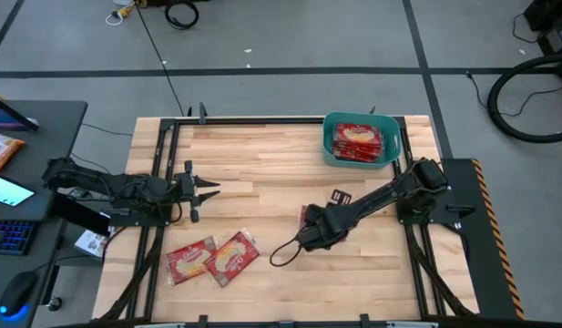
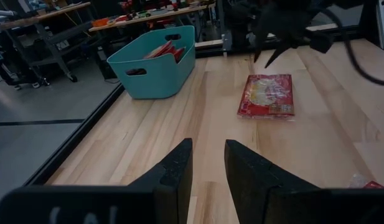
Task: Sort popcorn bags into baskets
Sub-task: Put the red popcorn bag into the blue bin
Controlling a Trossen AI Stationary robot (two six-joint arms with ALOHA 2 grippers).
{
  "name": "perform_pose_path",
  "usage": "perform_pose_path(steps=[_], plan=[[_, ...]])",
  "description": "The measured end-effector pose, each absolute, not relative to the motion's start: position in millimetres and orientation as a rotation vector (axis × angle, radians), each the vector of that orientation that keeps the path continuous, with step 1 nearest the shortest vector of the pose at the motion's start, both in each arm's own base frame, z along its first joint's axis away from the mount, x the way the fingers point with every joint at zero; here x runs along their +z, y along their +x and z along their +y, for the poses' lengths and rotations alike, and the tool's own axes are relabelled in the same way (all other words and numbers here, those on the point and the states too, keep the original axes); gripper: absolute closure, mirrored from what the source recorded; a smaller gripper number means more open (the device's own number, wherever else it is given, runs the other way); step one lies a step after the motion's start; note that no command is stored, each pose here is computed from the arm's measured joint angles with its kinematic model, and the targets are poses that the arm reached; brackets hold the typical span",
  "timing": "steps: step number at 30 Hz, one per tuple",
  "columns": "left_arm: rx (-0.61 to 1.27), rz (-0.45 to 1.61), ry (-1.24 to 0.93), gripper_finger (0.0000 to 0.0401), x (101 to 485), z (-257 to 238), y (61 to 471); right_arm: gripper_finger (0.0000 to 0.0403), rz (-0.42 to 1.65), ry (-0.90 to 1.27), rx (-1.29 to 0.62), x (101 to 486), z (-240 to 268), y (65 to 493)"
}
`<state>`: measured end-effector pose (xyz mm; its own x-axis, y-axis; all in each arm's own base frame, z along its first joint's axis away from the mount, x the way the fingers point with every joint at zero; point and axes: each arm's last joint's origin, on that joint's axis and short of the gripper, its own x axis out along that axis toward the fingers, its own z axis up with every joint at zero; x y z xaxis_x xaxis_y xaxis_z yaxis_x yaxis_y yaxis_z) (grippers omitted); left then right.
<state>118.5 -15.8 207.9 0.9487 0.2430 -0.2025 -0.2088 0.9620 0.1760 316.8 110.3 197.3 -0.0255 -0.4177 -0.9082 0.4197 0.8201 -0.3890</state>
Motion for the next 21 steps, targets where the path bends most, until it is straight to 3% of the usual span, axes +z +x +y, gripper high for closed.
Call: perform_pose_path(steps=[9, 16, 21], plan=[[0.231, 0.224, 0.153, 0.0303, 207.9, -15.7, 118.5, 0.0284, 1.360, 0.072, -0.661, 203.1, 137.8, 316.7], [0.231, 0.222, 0.153, 0.0303, 208.1, -15.8, 118.6, 0.0284, 1.323, -0.025, -0.605, 194.4, 163.7, 331.6], [0.232, 0.222, 0.148, 0.0303, 208.1, -15.7, 118.6, 0.0258, 1.314, -0.058, -0.548, 183.9, 172.2, 337.1]])
